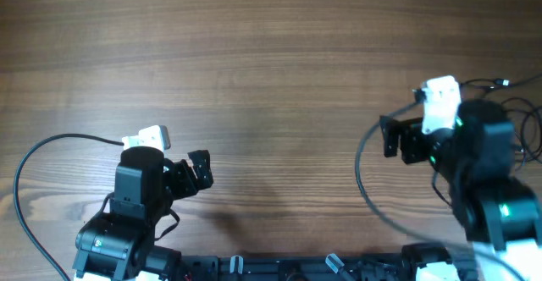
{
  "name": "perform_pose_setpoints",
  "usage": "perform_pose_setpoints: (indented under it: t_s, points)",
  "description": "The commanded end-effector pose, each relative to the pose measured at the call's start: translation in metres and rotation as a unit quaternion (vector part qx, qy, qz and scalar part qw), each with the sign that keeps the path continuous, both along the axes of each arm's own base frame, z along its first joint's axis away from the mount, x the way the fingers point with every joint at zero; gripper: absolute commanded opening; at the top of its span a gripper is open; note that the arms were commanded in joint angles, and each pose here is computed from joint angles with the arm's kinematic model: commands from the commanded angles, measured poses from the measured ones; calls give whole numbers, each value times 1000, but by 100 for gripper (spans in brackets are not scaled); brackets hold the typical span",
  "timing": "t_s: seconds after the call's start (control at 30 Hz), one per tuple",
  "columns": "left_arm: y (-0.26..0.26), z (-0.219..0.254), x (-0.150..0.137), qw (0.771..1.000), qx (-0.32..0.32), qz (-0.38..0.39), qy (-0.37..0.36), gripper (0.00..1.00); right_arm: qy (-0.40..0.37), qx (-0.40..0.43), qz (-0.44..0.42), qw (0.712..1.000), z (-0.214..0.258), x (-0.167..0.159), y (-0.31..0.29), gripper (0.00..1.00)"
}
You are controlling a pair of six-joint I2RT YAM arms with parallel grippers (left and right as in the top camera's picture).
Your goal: Untangle cables
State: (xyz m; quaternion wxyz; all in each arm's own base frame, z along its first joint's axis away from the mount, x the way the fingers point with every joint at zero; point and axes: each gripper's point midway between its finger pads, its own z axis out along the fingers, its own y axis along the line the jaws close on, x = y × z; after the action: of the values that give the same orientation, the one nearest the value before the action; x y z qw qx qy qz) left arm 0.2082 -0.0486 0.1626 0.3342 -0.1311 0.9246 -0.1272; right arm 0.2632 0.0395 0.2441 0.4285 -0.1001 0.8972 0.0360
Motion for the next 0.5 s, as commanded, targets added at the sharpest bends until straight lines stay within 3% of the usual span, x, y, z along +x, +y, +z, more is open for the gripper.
perform_pose_setpoints:
  t_s: [0.0, 0.47]
  points:
    - [-1, -4, -2, 1000, 0, -2, 4, 100, -66, -24, -4, 998, 26, -10, -9, 100]
    - [-1, -4, -2, 1000, 0, -2, 4, 100, -272, 76, -25, 959, 30, -31, -8, 100]
